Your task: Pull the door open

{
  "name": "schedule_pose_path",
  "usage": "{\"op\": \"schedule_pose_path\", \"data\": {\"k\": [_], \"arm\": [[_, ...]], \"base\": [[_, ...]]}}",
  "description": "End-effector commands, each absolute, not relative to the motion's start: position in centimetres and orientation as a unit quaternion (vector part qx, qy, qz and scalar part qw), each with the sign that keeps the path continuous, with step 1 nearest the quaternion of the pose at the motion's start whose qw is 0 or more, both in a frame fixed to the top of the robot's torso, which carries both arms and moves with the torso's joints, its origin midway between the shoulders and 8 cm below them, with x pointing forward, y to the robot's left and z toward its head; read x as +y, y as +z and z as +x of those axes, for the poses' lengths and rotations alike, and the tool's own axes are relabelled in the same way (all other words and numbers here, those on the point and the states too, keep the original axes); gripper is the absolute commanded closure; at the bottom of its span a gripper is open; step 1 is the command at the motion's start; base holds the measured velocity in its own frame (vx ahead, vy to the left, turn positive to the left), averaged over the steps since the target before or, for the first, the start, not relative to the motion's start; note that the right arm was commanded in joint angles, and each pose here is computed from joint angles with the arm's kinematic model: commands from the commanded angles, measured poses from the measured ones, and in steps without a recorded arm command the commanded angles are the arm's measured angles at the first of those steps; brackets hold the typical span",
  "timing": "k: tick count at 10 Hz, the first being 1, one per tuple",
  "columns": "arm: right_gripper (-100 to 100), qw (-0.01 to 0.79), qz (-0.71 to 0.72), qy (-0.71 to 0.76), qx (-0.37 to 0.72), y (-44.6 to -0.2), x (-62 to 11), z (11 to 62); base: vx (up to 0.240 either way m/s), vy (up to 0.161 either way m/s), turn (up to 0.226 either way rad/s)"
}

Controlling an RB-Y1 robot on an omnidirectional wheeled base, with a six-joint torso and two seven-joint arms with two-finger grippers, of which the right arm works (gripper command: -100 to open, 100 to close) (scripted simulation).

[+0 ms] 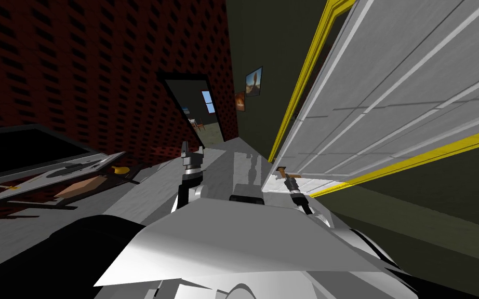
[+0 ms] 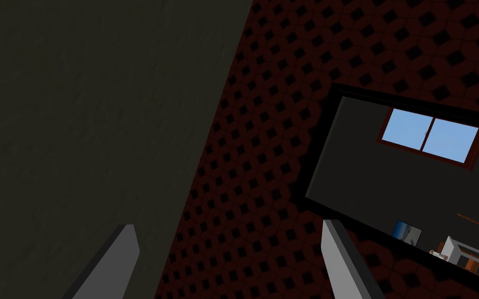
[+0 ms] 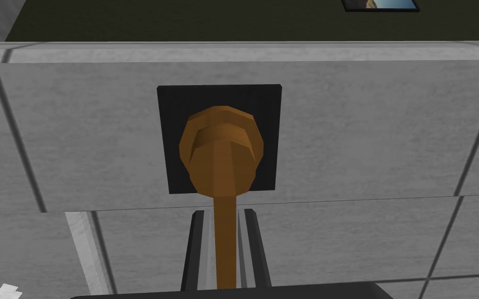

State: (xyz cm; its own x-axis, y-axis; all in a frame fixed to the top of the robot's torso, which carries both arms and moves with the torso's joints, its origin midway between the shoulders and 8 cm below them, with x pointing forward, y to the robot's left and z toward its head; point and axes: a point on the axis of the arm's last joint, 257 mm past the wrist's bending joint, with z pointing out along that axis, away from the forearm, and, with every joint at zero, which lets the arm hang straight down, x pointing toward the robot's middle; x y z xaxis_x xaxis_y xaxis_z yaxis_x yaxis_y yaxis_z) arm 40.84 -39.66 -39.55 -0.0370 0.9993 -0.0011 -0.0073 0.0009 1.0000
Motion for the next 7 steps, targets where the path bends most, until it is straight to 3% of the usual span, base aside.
{"op": "schedule_pose_path", "data": {"k": [1,7], "arm": [[100,0.490,0.489,0.512,0.508,-39.7,-39.3,40.7],[100,0.487,0.501,0.499,0.513,-40.6,-38.8,41.9]], "base": [[-0.011,0.007,-0.020],[-0.085,-0.044,0.061]]}}
